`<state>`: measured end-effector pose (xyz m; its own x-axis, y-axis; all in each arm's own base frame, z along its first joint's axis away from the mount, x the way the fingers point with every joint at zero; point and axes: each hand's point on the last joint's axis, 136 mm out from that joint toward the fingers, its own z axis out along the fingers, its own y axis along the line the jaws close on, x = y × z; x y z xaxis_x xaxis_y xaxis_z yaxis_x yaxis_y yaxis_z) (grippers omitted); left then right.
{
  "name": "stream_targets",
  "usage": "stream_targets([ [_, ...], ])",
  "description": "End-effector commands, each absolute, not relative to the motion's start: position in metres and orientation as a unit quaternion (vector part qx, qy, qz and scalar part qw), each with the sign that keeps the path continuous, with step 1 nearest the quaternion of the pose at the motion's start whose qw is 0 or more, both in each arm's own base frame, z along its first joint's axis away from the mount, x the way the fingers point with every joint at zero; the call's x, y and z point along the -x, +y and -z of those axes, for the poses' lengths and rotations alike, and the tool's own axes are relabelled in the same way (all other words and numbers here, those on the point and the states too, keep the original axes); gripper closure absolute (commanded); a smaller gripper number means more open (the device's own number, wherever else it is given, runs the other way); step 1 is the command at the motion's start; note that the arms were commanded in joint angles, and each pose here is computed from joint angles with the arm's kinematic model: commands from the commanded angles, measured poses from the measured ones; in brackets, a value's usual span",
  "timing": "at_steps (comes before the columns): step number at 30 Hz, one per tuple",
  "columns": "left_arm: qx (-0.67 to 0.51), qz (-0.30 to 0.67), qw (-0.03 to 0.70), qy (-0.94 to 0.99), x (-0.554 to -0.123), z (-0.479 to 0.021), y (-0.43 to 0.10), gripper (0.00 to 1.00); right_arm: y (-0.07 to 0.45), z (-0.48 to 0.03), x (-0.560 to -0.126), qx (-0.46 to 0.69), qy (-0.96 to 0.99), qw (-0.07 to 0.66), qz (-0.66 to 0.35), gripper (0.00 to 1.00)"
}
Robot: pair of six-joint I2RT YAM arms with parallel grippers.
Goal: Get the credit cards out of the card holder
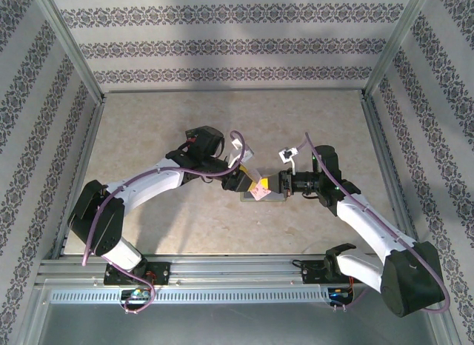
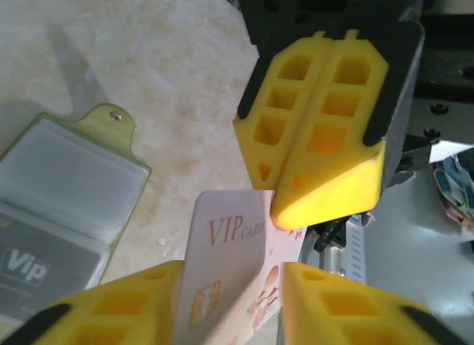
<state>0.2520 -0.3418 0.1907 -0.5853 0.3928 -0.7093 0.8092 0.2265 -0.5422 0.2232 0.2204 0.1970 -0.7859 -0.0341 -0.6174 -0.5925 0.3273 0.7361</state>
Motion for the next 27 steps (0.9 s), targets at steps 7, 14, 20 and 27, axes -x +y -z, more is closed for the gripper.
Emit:
stream_targets([
  [7, -0.394, 0.531, 0.239, 0.711, -0.249, -0.220, -0.342, 1.00, 0.225, -0.224, -0.222, 0.245, 0.741, 0.302, -0.548, 0.66],
  [14, -0.350, 0.565, 0.334, 0.668, -0.260, -0.262, -0.332, 1.00, 0.223, -0.240, -0.222, 0.237, 0.720, 0.341, -0.557, 0.42],
  [20, -0.329, 0.573, 0.391, 0.641, -0.261, -0.291, -0.325, 1.00, 0.222, -0.253, -0.219, 0.236, 0.703, 0.376, -0.556, 0.43],
  [27, -0.321, 0.585, 0.399, 0.629, -0.261, -0.300, -0.324, 1.00, 0.233, -0.264, -0.215, 0.248, 0.687, 0.381, -0.567, 0.64],
])
